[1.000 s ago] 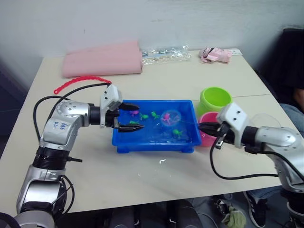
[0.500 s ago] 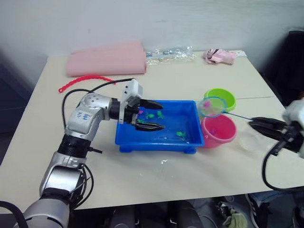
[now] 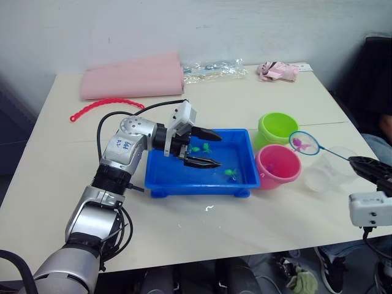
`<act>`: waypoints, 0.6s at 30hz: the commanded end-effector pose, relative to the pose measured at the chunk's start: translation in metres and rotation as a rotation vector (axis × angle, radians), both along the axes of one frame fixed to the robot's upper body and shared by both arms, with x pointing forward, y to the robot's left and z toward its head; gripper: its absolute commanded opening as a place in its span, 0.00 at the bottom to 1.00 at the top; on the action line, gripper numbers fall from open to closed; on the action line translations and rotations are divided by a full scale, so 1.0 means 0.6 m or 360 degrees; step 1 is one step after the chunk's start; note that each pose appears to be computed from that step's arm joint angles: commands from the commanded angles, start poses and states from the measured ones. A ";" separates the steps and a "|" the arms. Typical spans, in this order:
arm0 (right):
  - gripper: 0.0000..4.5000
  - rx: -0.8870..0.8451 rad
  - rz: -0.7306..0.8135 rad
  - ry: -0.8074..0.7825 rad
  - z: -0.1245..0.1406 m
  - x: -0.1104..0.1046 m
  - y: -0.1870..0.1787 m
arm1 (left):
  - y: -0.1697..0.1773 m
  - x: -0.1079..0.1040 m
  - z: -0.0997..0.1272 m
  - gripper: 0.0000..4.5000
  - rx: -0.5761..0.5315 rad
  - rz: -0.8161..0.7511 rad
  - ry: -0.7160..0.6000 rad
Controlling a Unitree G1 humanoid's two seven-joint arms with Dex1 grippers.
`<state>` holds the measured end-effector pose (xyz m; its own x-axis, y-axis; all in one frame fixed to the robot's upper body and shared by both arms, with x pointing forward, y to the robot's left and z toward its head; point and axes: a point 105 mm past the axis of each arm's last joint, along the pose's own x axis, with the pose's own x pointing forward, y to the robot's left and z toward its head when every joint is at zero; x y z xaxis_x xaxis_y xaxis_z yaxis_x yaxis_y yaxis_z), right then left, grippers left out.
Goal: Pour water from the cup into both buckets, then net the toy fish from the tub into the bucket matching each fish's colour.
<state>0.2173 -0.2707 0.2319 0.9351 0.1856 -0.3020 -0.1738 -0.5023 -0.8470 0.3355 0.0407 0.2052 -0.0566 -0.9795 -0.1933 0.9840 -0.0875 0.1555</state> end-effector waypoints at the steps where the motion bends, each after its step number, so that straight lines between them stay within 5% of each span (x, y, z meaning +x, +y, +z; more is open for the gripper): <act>1: 0.00 -0.0108 0.0171 0.0016 -0.015 -0.011 0.009 | -0.002 -0.002 0.023 0.98 -0.0011 -0.0025 -0.0094; 8: 0.00 -0.0142 0.0296 0.0032 -0.017 -0.013 0.012 | 0.004 -0.003 0.023 0.98 -0.0009 0.0001 -0.0100; 11: 0.00 -0.0037 0.0224 -0.0095 0.023 0.009 -0.001 | 0.009 -0.001 0.023 0.98 -0.0003 0.0018 -0.0102; 14: 0.00 0.0291 0.0226 -0.0031 0.031 0.016 0.010 | 0.016 0.002 0.022 0.98 0.0010 0.0040 -0.0106; 18: 0.00 0.1150 0.0125 0.0205 0.032 0.029 0.035 | 0.041 0.013 0.015 0.98 0.0033 0.0150 -0.0091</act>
<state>0.2329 -0.2563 0.2417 0.8832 0.4125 -0.2231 -0.2406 -0.0098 -0.9706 0.3426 0.0585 0.2052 0.0155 -0.9719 -0.2350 0.9840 -0.0268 0.1760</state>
